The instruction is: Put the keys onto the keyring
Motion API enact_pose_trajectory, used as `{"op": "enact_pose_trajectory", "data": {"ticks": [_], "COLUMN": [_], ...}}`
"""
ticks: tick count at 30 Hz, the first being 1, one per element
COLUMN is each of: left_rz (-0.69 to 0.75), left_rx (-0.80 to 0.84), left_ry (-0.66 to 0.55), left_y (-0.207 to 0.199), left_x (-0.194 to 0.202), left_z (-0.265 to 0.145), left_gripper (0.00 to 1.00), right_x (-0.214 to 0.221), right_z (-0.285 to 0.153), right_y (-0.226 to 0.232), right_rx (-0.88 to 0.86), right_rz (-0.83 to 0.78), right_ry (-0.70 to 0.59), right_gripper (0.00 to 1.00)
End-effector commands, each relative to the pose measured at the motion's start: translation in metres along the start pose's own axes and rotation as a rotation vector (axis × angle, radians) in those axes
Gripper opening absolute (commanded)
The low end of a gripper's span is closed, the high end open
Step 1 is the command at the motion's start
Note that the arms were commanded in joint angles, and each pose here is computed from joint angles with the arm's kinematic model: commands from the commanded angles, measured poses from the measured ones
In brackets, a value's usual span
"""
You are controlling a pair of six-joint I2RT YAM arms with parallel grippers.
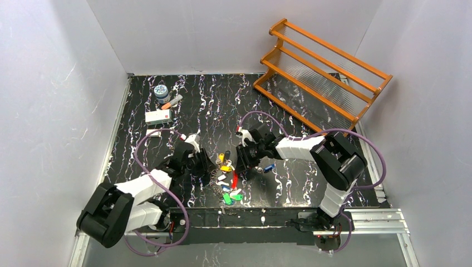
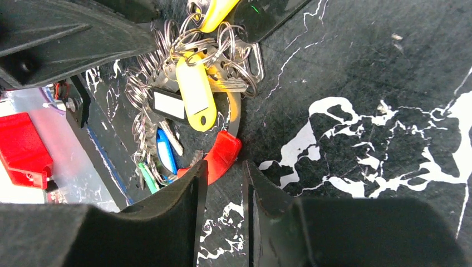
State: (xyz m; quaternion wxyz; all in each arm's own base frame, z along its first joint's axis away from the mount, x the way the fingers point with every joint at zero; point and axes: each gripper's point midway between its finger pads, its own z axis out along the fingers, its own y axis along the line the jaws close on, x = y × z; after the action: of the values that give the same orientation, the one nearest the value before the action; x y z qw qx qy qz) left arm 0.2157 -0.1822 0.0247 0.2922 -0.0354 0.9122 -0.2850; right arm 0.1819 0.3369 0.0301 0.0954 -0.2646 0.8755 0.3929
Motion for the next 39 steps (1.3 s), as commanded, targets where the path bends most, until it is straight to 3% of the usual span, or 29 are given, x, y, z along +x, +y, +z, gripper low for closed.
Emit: {"op": "enact_pose_trajectory", "data": {"ticks": [1,8,22,35,39], "left_rz": [0.013,0.025,0.030,0.049,0.044], "left_rx": [0.032,0.049,0.003,-0.179,-0.233], "left_ry": [0.007,0.053,0.037,-0.067,-0.099], "left_y": [-0.008,-0.015,-0.003,0.021,0.032], "left_x": [-0.005,-0.009,-0.003,-0.025,-0.026], "left_z": [0.010,0.027,0.017,-0.013,-0.024], "left_gripper": [0.29,0.16,0.12,0.15,0.26], "right_x": [0.005,0.000,-0.029,-0.091,-0.099], "right_z": [0.004,0.007,0.018,0.018,0.006], "right_y": [0.000,-0.003,-0.013,-0.025,-0.015], "right_rx": [-0.025,-0.011,0.040,0.126,0.128], "right_rz": [0.013,0.012,-0.025,-0.108,-0.132], "right_ry": [0.011,-0.001,-0.029,-0.072,-0.093], "right_gripper": [0.37,0.34,0.25,0.20,0.21]}}
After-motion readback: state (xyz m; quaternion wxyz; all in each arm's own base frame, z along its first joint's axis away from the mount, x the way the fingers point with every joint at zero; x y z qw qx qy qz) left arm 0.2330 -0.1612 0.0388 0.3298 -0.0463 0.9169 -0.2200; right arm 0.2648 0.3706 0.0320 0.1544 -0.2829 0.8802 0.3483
